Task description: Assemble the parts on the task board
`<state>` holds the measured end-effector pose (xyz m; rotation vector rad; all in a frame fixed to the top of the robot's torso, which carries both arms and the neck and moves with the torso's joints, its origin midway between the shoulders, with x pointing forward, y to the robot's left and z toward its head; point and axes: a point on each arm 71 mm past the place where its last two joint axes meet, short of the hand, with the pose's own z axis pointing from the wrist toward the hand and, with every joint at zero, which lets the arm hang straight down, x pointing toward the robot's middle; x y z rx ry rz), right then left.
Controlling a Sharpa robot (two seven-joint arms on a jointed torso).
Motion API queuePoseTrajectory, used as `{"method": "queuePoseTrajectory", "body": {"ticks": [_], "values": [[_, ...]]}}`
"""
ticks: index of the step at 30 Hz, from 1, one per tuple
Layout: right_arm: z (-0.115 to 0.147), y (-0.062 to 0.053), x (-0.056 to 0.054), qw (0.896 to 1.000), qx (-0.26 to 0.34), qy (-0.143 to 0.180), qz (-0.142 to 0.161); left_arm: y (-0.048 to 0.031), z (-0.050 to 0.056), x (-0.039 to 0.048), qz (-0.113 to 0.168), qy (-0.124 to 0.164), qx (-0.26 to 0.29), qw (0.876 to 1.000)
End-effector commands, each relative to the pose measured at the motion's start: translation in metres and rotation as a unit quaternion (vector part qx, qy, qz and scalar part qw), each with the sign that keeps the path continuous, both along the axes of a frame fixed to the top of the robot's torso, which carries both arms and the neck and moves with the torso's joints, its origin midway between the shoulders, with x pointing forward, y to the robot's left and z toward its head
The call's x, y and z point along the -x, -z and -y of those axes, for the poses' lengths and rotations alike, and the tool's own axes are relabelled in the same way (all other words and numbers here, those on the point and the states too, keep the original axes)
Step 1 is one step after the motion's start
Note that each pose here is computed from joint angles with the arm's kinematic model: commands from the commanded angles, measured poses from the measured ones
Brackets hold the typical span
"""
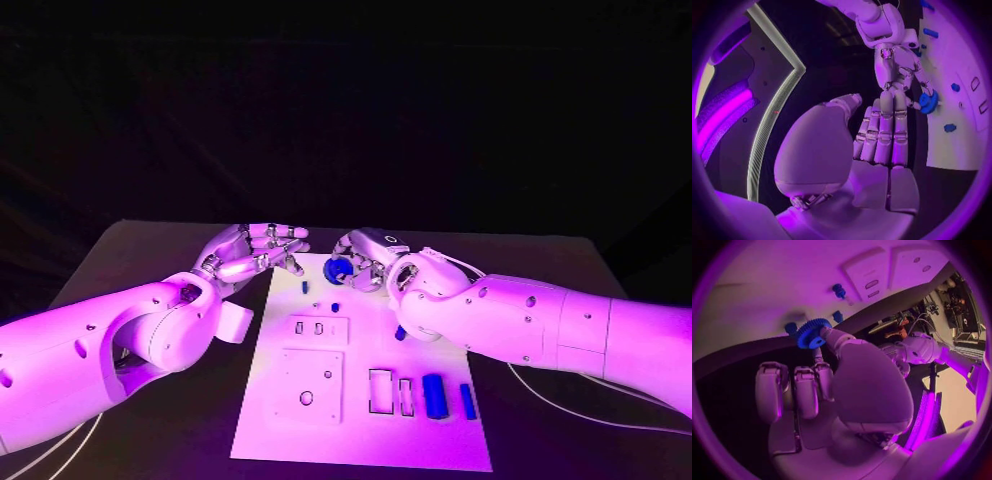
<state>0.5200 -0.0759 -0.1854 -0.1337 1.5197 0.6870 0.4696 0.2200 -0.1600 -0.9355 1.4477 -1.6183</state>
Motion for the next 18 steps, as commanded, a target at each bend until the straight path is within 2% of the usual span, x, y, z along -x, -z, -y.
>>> {"method": "queuePoseTrajectory", "body": {"ticks": [1,18], "values": [[-0.003,0.003,0.0,1.0,0.012,0.0,0.004,-0.0014,0.003,0.0007,0.002,0.01,0.004,1.0],[-0.009,0.014,-0.003,0.999,0.039,0.005,-0.018,-0.0016,0.002,0.0012,0.002,0.01,0.003,1.0]]}}
